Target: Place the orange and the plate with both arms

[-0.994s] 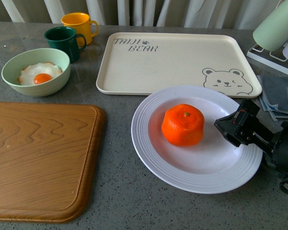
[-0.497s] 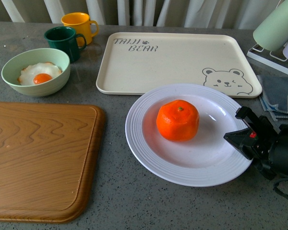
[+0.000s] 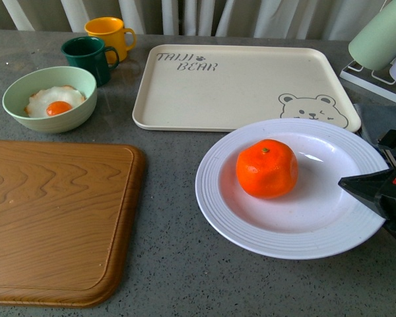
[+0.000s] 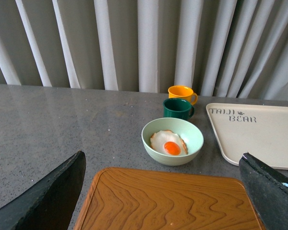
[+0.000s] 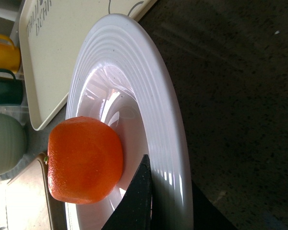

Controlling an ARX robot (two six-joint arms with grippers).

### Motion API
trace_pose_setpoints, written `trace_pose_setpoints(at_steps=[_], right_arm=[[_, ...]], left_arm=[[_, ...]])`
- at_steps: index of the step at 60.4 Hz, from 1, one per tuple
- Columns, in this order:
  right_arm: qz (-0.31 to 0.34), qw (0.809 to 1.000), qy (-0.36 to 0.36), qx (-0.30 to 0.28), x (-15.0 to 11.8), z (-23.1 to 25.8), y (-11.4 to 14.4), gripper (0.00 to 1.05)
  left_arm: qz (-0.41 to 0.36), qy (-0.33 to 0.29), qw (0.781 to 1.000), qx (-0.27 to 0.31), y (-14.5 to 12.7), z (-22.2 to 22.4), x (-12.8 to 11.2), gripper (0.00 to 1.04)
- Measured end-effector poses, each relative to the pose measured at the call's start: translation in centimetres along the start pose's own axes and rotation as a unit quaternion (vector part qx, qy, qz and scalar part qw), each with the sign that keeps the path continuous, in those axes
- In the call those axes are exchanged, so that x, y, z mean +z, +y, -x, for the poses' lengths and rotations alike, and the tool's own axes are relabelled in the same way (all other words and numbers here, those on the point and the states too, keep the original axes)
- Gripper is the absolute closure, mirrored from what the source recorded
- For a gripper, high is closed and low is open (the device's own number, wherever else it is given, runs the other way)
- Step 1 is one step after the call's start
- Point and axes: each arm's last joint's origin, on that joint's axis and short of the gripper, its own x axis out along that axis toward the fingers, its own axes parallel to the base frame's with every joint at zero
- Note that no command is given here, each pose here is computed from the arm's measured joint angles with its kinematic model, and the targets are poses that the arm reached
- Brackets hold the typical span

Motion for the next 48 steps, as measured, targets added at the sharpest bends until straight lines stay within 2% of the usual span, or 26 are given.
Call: trace_pose_setpoints(at_steps=[7,27,39,48], right_arm=[[-0.002,1.0,-0.006,0.01,0.4,0.7,0.1,1.01],[-0.001,0.997,-0.023,0.071,2.0,2.0,2.5,1.01],[0.009,0.993,-0.05,0.104,4.0,0.0,4.7,1.01],[0.013,0.99,-0.051,0.127,5.2,-3.2,6.7,1.01]], left_arm=[[0.0,0.0,1.0,0.0,0.0,0.0,0.0,0.09],[0.0,0.0,1.0,0.0,0.0,0.0,0.0,0.09],[0.0,0.0,1.0,0.0,0.0,0.0,0.0,0.09],[0.0,0.0,1.0,0.0,0.0,0.0,0.0,0.09]])
